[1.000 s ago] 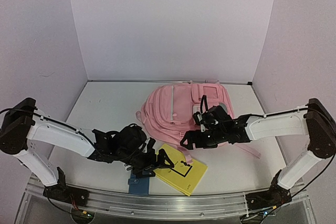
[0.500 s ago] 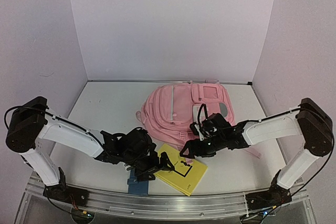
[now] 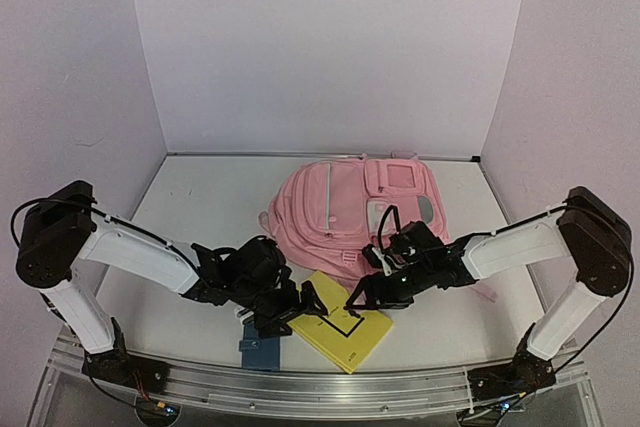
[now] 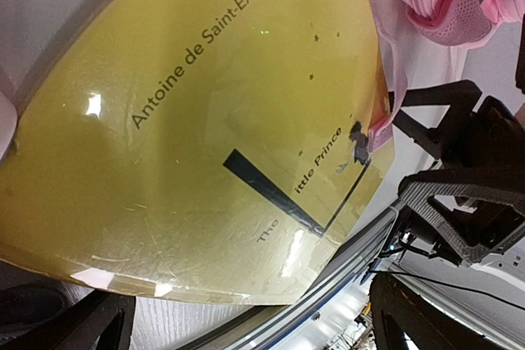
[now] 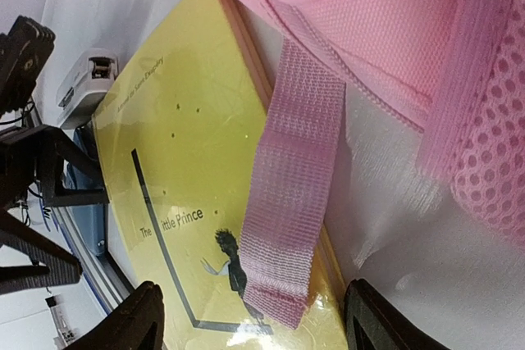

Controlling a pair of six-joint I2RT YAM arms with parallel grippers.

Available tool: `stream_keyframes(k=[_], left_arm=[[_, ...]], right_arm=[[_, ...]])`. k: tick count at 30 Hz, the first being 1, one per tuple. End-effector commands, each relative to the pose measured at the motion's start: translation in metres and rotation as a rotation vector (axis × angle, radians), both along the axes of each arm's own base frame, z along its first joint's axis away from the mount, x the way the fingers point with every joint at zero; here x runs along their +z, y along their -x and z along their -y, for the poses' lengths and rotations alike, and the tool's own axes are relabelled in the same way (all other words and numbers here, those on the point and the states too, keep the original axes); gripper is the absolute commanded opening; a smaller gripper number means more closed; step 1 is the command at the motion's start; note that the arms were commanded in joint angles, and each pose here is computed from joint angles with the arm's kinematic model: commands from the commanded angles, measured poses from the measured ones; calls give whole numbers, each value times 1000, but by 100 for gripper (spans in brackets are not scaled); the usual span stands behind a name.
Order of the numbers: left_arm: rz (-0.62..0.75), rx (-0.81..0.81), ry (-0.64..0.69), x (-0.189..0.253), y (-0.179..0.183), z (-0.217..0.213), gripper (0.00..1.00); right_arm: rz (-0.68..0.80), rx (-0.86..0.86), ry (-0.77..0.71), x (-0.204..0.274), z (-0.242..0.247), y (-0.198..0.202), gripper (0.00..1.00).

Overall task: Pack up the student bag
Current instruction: Pick up the book from the center of the board.

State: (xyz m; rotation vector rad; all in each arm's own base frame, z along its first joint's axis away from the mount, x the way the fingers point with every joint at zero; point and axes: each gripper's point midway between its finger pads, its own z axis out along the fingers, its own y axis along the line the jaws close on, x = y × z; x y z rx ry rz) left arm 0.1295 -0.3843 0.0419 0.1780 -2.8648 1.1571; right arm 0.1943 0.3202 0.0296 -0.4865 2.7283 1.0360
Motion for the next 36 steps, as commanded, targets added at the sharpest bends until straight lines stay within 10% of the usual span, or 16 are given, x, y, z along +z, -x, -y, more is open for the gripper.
stream_keyframes(k=[1, 19, 36], left_arm=[[42, 24, -49, -15, -18, -10, 100], [115, 33, 26, -1, -43, 1, 100], [126, 94, 91, 7, -42, -9, 99]], right_arm=[[-137, 147, -146, 24, -15, 43, 71], [-127, 43, -378, 103, -38, 28, 35], [-54, 12, -432, 125, -73, 12, 28]])
